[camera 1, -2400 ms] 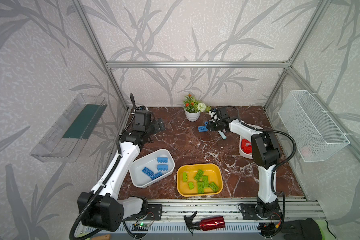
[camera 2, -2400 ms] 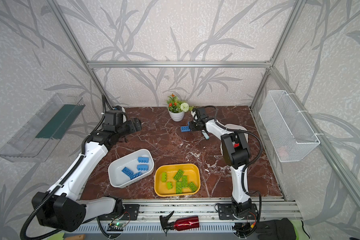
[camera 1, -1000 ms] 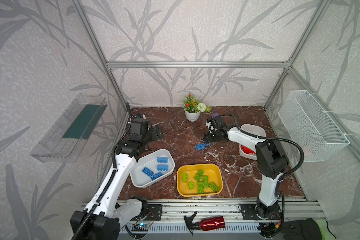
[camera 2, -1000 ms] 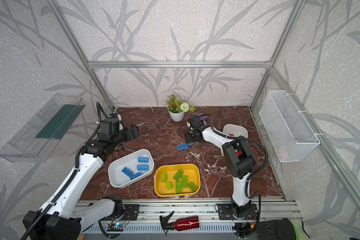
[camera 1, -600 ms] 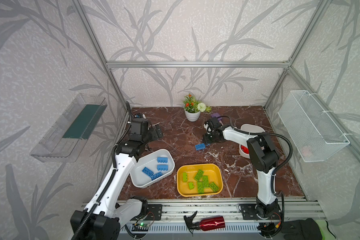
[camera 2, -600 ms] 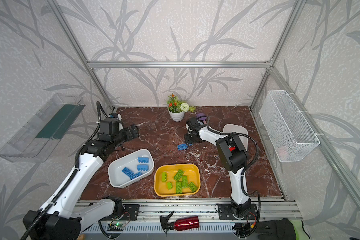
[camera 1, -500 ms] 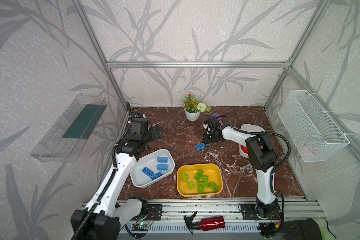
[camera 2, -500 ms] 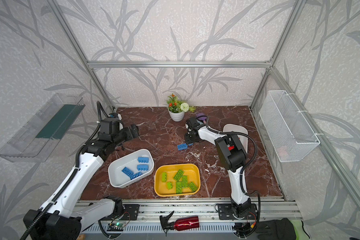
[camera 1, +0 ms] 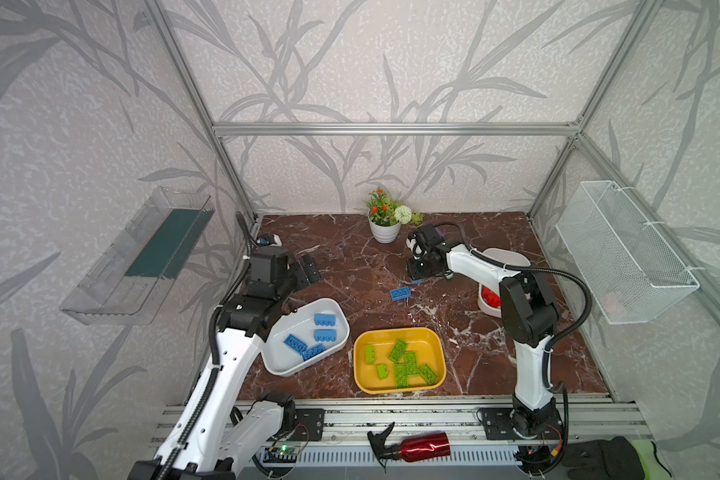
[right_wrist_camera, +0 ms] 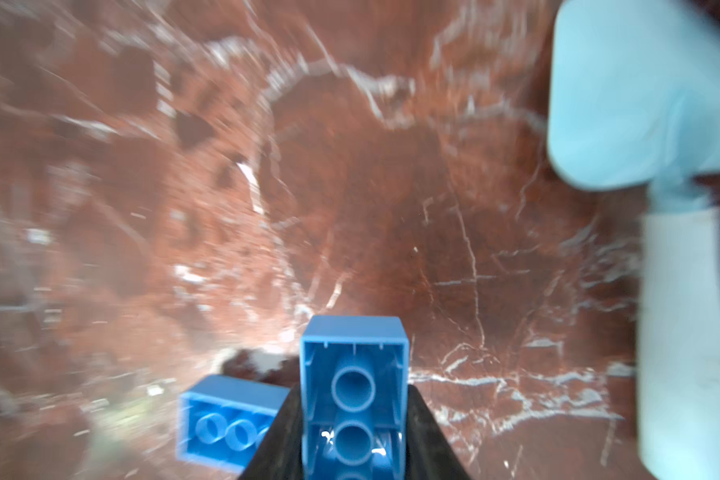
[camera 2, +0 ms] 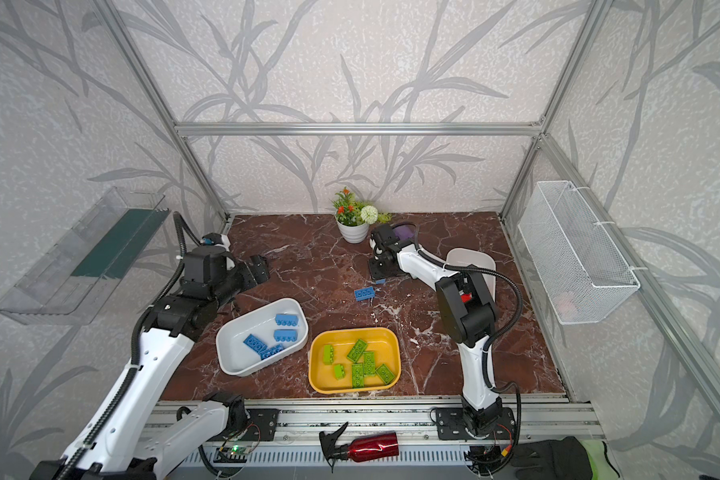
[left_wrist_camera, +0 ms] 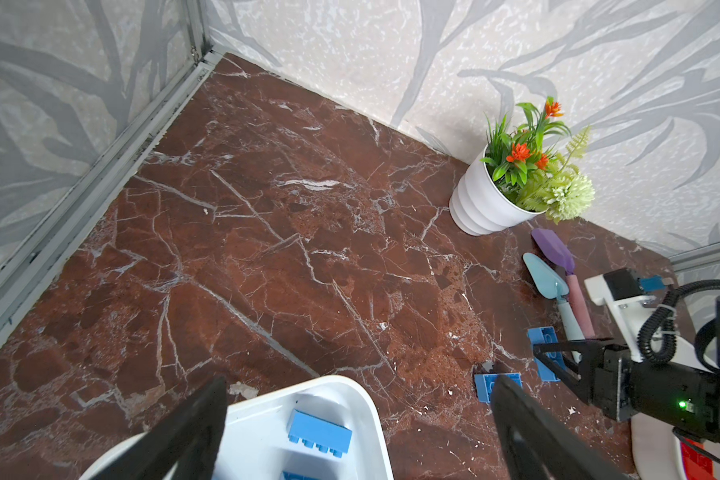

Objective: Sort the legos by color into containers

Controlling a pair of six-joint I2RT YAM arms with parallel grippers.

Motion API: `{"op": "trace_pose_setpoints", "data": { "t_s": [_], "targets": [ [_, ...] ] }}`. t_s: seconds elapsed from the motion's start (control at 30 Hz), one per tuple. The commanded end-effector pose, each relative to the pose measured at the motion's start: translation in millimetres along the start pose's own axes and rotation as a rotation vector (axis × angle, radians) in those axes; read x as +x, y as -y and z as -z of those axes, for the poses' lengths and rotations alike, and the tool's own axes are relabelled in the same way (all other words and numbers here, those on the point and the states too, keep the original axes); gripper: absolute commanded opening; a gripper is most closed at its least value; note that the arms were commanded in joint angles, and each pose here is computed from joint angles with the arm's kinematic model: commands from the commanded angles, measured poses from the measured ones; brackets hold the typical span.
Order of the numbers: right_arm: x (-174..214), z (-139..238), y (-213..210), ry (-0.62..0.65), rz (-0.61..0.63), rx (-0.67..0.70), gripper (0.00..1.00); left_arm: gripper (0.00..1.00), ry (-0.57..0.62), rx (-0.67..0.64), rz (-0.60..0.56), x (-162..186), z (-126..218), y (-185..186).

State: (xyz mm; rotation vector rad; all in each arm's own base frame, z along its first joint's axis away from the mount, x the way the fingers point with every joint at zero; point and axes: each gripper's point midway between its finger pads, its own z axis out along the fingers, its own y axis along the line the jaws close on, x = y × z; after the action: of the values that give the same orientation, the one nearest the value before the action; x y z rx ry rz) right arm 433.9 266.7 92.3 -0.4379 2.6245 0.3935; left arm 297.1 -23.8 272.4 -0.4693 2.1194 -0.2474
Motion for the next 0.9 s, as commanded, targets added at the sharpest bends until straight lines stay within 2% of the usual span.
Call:
{"op": "trace_pose_setpoints", "data": {
  "t_s": [0.0, 0.1, 0.27, 0.4, 0.57, 0.87],
  "targets": [
    [-22.3, 55.8, -60.0, 0.077, 0.069, -0.132, 0.28, 0.98, -0.041, -0.026, 0.063, 23.3, 20.2, -17.7],
    [-10.8, 72.5, -109.7, 0.080, 0.127, -0.233, 0.27, 0.97, -0.039, -0.013, 0.151, 42.2, 43.8, -29.2],
    [25.4, 85.8, -184.1, 0.050, 0.155, -0.428, 0.27, 0.98, 0.004, -0.009, 0.276, 65.2, 79.4, -51.8],
    [60.6, 80.6, -235.0, 0.010, 0.258, -0.503, 0.27, 0.98, 0.017, 0.004, 0.304, 78.7, 91.0, -60.8],
    [82.6, 58.7, -266.2, -0.048, 0.241, -0.559, 0.27, 0.97, 0.027, 0.006, 0.310, 76.5, 100.4, -61.9],
    [94.8, 20.0, -299.3, -0.102, 0.273, -0.568, 0.27, 0.98, 0.010, 0.019, 0.298, 76.6, 99.6, -57.7]
  ]
}}
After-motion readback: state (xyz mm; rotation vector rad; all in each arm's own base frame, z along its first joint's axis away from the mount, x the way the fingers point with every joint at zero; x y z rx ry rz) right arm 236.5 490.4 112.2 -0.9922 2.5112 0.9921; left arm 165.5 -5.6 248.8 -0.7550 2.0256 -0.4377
